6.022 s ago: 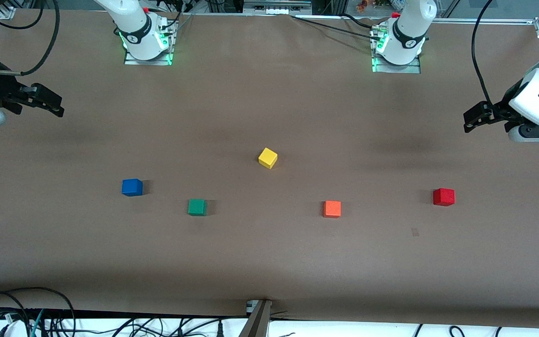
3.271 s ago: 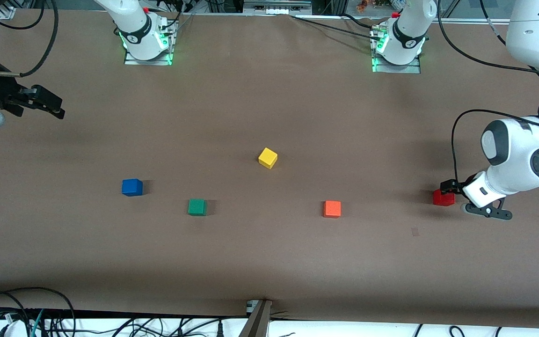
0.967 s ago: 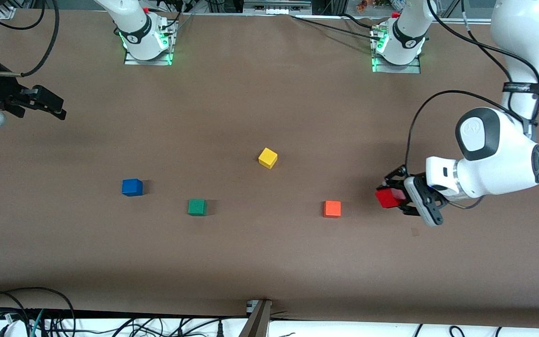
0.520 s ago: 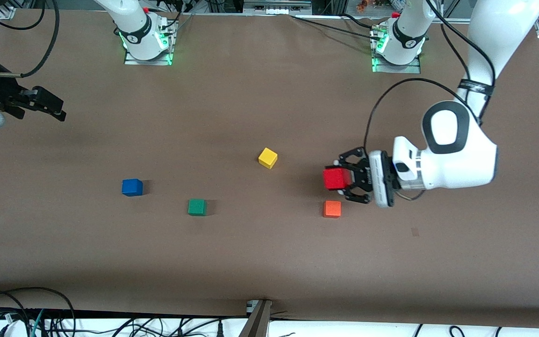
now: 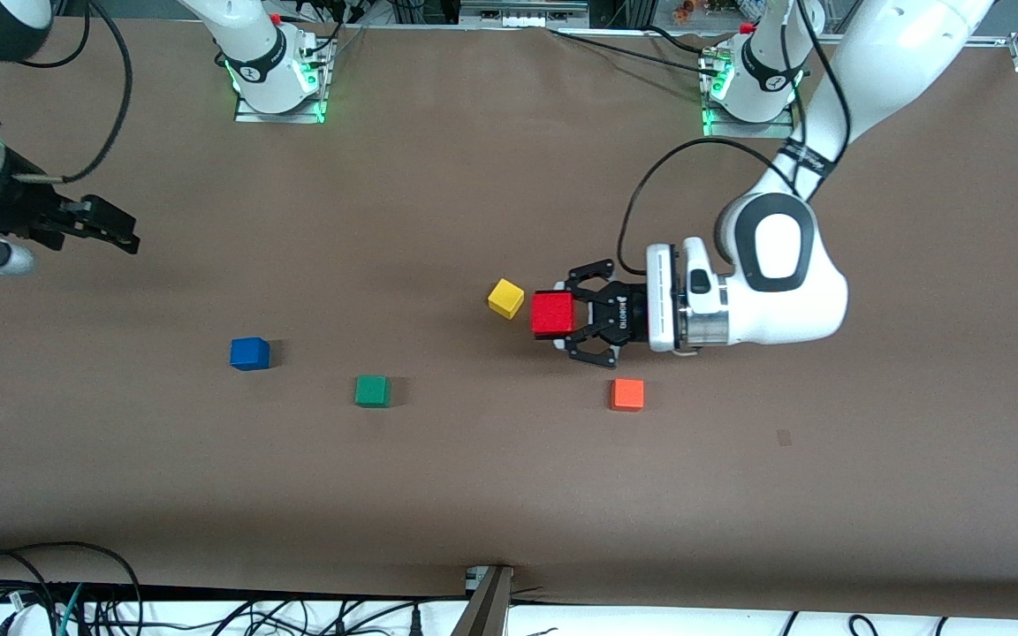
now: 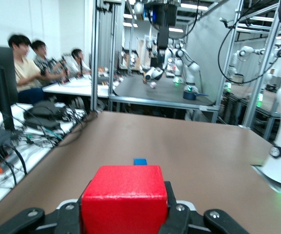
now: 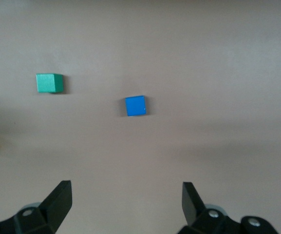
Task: Pass red block to right arm, stack on blue
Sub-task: 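Carry the red cube toward the table middle with the left gripper, then hold the red cube while the right gripper reaches toward it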
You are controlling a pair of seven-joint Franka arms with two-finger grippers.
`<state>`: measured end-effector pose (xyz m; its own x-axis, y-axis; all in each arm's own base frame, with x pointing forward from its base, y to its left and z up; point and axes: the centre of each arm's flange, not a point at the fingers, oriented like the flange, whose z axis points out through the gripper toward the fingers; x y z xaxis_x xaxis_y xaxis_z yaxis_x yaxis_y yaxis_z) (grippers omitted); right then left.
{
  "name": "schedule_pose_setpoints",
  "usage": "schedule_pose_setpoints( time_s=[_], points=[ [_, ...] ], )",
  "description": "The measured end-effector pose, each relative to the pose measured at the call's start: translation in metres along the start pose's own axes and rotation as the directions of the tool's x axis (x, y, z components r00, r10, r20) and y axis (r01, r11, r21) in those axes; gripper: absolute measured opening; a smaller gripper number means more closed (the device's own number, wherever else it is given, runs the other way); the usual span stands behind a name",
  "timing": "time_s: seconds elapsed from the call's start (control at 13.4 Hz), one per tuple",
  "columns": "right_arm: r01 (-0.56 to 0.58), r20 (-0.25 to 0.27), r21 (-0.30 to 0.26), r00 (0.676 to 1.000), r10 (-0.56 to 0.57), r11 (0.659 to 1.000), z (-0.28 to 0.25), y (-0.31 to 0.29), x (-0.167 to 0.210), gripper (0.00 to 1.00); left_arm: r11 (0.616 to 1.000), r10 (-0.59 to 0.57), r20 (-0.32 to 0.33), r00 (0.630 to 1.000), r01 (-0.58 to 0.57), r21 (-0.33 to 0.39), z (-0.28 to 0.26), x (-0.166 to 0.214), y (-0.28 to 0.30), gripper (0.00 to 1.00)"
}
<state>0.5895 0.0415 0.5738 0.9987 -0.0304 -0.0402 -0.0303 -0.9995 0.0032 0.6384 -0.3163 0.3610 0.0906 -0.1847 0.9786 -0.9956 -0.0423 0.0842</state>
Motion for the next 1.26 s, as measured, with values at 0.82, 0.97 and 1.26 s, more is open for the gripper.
schedule_pose_setpoints(
  time_s=[0.82, 0.97, 1.26],
  points=[
    [0.082, 0.126, 0.586, 0.974, -0.190, 0.806, 0.055, -0.059, 0.015, 1.00, 0.999, -0.020, -0.041, 0.999, 0.021, 0.035, 0.050, -0.013, 0.020, 0.56],
    [-0.021, 0.173, 0.747, 0.971, -0.164, 0.665, 0.082, -0.072, 0.032, 1.00, 0.999, -0.019, -0.042, 0.999, 0.020, 0.035, 0.050, -0.013, 0.020, 0.56],
    [-0.213, 0.270, 0.905, 0.957, -0.110, 0.368, 0.146, -0.093, 0.068, 1.00, 0.999, -0.017, -0.043, 0.999, 0.019, 0.035, 0.050, -0.012, 0.019, 0.56]
  ],
)
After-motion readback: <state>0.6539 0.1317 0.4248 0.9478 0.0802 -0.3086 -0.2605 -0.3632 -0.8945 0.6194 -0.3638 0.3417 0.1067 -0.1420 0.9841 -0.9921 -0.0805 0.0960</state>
